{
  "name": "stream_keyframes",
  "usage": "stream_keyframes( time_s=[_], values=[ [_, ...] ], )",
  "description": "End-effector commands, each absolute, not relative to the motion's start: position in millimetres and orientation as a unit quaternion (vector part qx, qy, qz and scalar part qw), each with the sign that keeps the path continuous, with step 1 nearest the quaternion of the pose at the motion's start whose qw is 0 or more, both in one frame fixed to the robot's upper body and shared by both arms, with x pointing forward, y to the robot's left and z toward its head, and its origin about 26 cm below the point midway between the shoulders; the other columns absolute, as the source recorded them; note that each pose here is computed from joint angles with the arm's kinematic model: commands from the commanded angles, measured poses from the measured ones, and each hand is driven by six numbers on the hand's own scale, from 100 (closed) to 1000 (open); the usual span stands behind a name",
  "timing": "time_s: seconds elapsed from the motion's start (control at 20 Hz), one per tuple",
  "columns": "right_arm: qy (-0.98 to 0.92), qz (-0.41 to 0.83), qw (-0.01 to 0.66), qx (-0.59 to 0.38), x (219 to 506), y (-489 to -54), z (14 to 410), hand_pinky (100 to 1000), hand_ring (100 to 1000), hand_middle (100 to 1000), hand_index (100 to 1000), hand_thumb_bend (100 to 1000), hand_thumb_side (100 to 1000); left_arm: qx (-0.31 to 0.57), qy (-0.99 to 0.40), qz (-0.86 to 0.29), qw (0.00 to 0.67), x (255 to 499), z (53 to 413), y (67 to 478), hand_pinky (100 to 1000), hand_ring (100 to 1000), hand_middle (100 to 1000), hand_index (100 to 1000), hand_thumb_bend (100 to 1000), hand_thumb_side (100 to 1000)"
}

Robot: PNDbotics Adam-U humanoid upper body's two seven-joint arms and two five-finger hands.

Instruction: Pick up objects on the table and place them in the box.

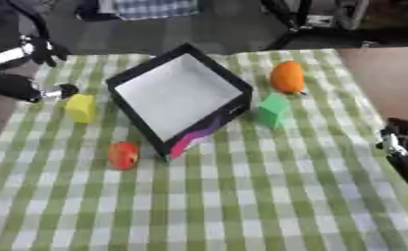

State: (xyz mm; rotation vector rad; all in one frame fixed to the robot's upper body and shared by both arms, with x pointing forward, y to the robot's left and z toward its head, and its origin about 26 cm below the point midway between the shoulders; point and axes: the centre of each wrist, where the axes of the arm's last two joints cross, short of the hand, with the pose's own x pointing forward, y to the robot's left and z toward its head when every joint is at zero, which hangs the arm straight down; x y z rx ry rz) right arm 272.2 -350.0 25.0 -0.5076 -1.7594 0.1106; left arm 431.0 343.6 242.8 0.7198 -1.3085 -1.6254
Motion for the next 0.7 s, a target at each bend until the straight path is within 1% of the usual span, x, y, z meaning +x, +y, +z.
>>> stream_keyframes(
  time_s=[0.05, 0.3, 0.4, 0.5, 0.65, 0.7],
  values=[
    [-0.769, 0.054, 0.596, -0.225, 275, -354, 34, 779, 541, 603, 783, 100, 542, 0.308, -0.497, -0.676, 0.448, 443, 262, 346, 817, 764, 786, 906, 510, 576],
    [-0.768, 0.052, 0.597, -0.226, 275, -355, 34, 779, 541, 603, 783, 100, 542, 0.295, -0.457, -0.705, 0.456, 461, 258, 345, 822, 769, 790, 905, 549, 546],
    [-0.768, 0.052, 0.597, -0.225, 275, -354, 34, 779, 541, 603, 783, 100, 542, 0.291, -0.445, -0.713, 0.457, 467, 253, 346, 823, 771, 791, 907, 561, 518],
    [-0.769, 0.053, 0.597, -0.224, 275, -354, 34, 779, 541, 603, 783, 100, 542, 0.291, -0.435, -0.719, 0.457, 472, 245, 345, 826, 774, 793, 907, 593, 489],
    [-0.769, 0.053, 0.597, -0.221, 276, -353, 34, 779, 541, 603, 783, 100, 543, 0.298, -0.429, -0.719, 0.459, 477, 234, 341, 826, 773, 792, 908, 590, 464],
    [-0.769, 0.053, 0.597, -0.221, 276, -353, 34, 779, 541, 603, 783, 100, 542, 0.302, -0.429, -0.717, 0.459, 479, 231, 339, 826, 775, 791, 909, 581, 420]
  ],
)
